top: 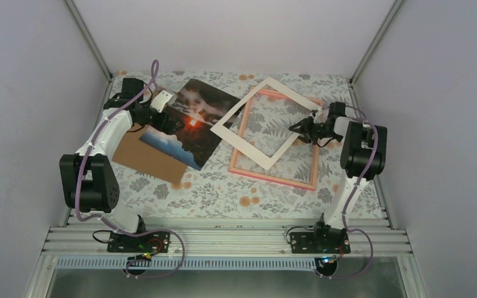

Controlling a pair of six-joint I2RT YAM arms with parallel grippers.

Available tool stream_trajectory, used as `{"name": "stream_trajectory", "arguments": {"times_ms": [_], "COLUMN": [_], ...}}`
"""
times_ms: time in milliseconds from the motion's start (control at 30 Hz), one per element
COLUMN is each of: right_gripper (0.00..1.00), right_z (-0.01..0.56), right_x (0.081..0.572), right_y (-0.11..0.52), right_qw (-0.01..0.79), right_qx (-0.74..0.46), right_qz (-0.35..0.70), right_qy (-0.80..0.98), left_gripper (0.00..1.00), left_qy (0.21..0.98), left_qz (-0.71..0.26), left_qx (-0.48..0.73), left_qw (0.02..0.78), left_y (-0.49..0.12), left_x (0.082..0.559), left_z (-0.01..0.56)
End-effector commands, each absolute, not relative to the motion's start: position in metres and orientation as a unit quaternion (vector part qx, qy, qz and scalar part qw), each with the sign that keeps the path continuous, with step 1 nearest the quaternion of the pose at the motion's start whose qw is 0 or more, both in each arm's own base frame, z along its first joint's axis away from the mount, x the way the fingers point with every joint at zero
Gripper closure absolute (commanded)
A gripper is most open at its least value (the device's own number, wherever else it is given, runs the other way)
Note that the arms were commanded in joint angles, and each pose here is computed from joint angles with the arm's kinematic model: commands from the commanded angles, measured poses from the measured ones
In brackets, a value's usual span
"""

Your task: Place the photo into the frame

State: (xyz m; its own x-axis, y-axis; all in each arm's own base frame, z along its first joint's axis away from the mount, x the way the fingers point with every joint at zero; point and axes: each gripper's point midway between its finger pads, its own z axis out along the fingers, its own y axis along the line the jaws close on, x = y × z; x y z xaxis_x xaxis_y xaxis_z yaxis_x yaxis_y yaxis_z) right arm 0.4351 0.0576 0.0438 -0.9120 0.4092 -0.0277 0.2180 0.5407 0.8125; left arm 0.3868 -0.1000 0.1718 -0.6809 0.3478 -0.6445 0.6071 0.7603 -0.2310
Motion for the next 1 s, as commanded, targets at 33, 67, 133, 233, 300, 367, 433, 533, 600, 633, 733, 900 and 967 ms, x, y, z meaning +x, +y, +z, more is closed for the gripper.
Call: {"name": "stream_trajectory", "arguments": {"times_ms": [33,67,133,233,300,367,433,533,600,633,733,900,967], "right_gripper": [0.84,0.94,0.96,0.96,0.96,0.96,0.96,0.96,0.96,0.96,0.96,0.96,0.96], "right_z": [0.070,0.069,0.071,0.076,0.081,0.086,0.085,0.084,0.083,0.082,0.078,0.077,0.076], "right_x": [0.443,0.441,0.433,0.418,0.411,0.408,0.403,0.395,0.391,0.390,0.392,0.404,0.408], "right_y": [0.057,0.057,0.063,0.073,0.075,0.074,0.071,0.066,0.057,0.054,0.038,0.021,0.017], "right_qw": [0.136,0.132,0.118,0.097,0.092,0.090,0.084,0.074,0.071,0.072,0.075,0.085,0.087], "right_qx": [0.171,0.159,0.120,0.042,0.004,-0.029,-0.058,-0.090,-0.103,-0.104,-0.095,-0.075,-0.072], "right_qz": [0.466,0.463,0.472,0.472,0.471,0.463,0.452,0.428,0.403,0.395,0.367,0.357,0.351], "right_qy": [0.858,0.862,0.865,0.875,0.878,0.881,0.886,0.896,0.907,0.910,0.922,0.927,0.929], "left_gripper": [0.00,0.00,0.00,0.00,0.00,0.00,0.00,0.00,0.00,0.00,0.00,0.00,0.00], "left_qy": [0.888,0.888,0.888,0.887,0.886,0.886,0.884,0.884,0.883,0.883,0.882,0.882,0.882], "left_qz": [-0.218,-0.218,-0.219,-0.224,-0.230,-0.235,-0.236,-0.238,-0.240,-0.240,-0.241,-0.240,-0.240], "left_qx": [0.276,0.276,0.276,0.274,0.271,0.271,0.274,0.276,0.277,0.277,0.280,0.282,0.282], "left_qw": [0.295,0.295,0.295,0.297,0.297,0.295,0.297,0.295,0.293,0.293,0.292,0.291,0.291], "left_y": [-0.101,-0.101,-0.102,-0.103,-0.105,-0.108,-0.110,-0.113,-0.115,-0.116,-0.119,-0.120,-0.121], "left_x": [0.388,0.387,0.388,0.389,0.390,0.391,0.393,0.394,0.393,0.393,0.391,0.392,0.392], "left_z": [0.174,0.174,0.173,0.172,0.171,0.169,0.171,0.170,0.168,0.169,0.167,0.167,0.166]}}
